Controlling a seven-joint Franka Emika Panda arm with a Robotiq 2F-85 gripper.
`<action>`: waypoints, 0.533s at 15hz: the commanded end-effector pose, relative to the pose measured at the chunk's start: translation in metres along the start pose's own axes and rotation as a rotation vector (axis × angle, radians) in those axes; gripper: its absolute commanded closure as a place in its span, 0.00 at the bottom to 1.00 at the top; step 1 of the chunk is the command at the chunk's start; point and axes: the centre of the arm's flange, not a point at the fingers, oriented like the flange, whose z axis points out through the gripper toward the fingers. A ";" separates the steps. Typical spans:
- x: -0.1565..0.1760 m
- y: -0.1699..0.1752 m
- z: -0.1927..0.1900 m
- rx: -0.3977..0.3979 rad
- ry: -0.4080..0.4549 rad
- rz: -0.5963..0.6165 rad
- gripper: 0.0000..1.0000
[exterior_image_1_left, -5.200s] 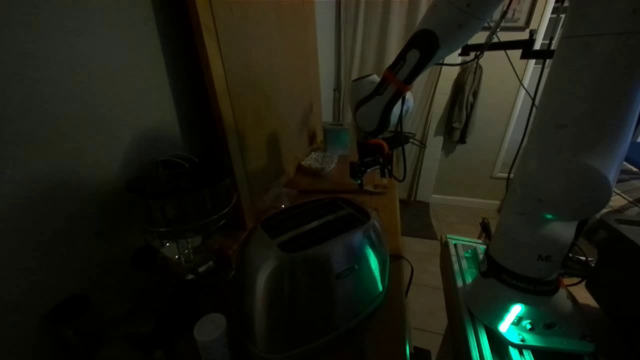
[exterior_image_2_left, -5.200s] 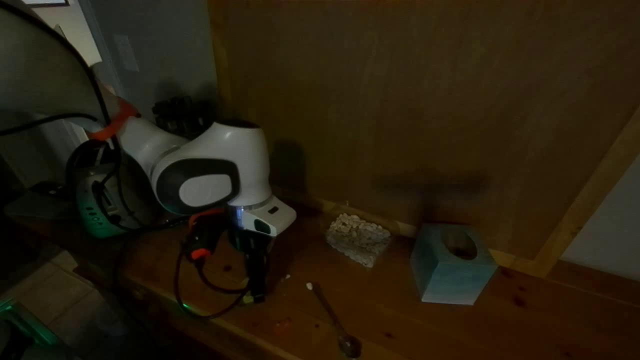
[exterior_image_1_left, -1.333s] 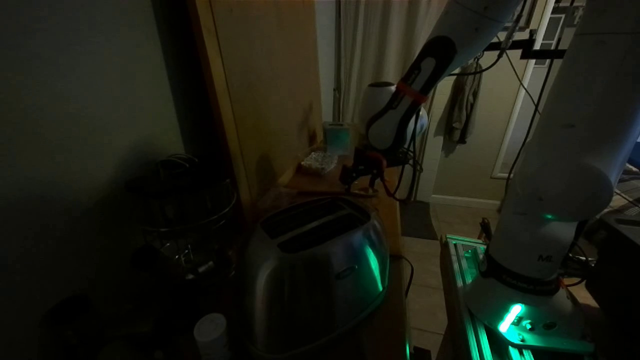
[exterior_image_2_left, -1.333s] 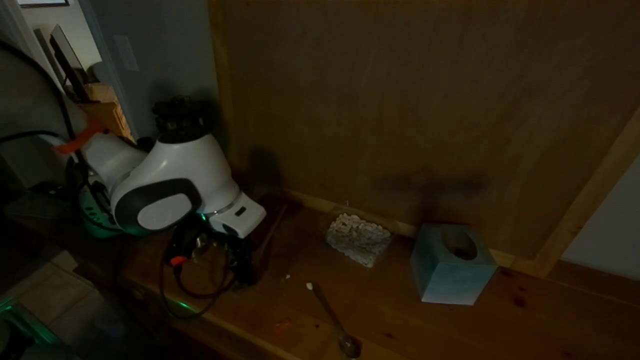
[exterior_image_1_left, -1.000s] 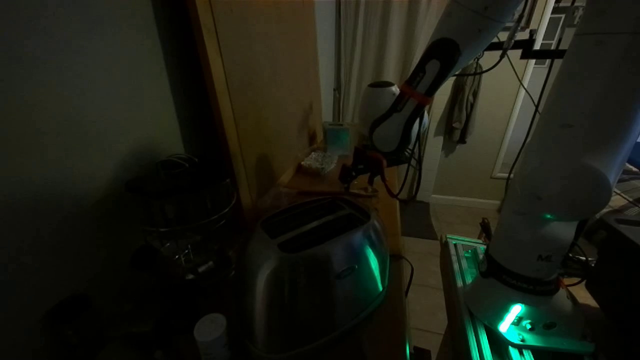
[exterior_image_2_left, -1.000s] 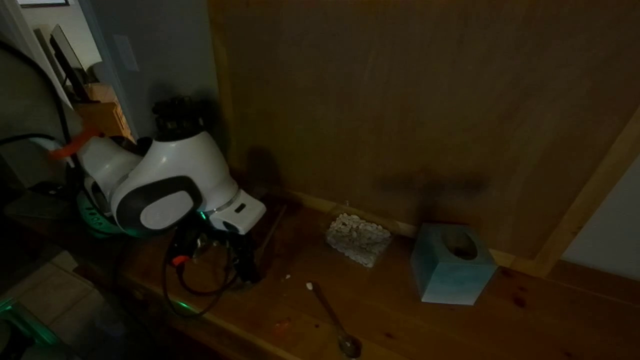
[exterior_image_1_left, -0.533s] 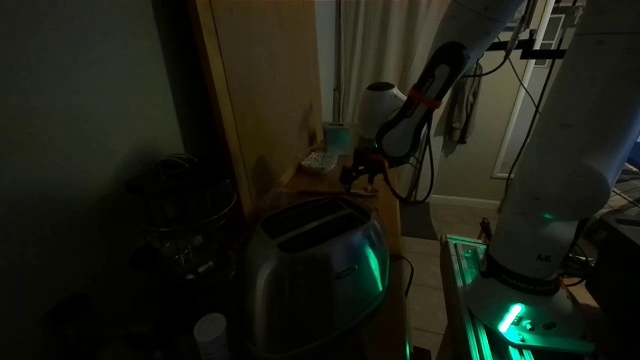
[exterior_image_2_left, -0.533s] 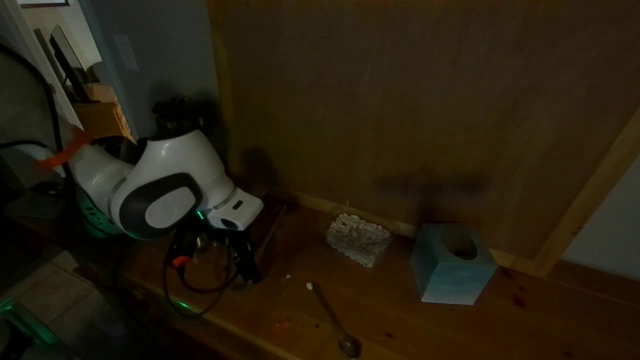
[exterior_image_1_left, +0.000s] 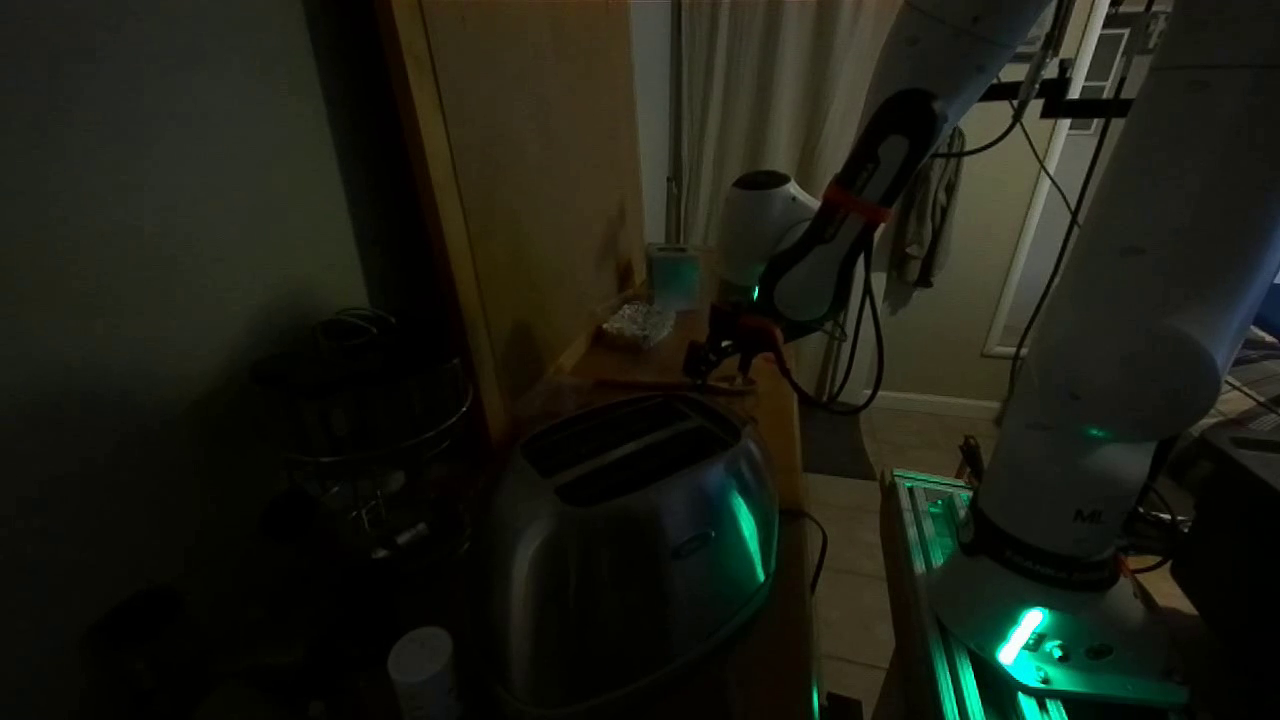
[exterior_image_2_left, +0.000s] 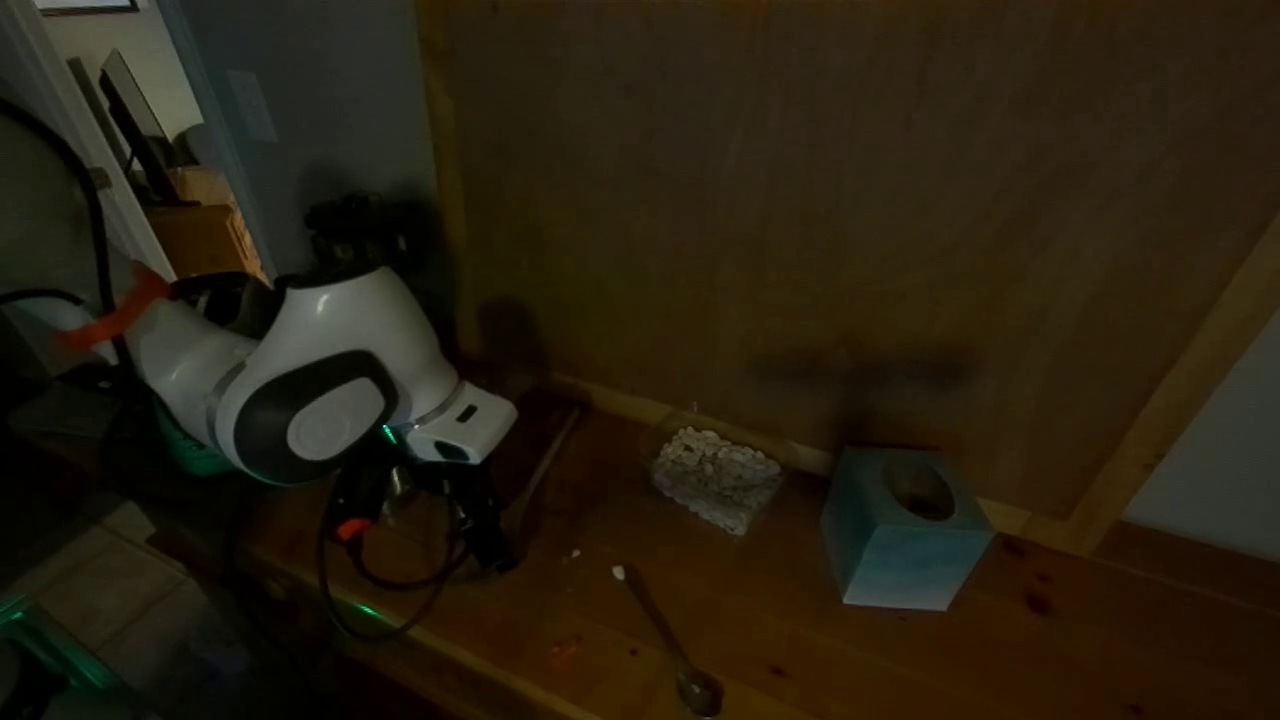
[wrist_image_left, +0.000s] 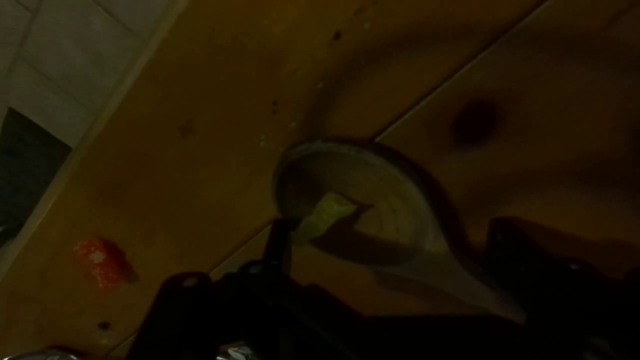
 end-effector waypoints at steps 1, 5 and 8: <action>-0.011 -0.002 -0.006 0.002 0.036 -0.023 0.00; -0.014 -0.004 -0.005 -0.017 0.053 -0.095 0.00; -0.015 -0.004 -0.004 -0.030 0.056 -0.138 0.00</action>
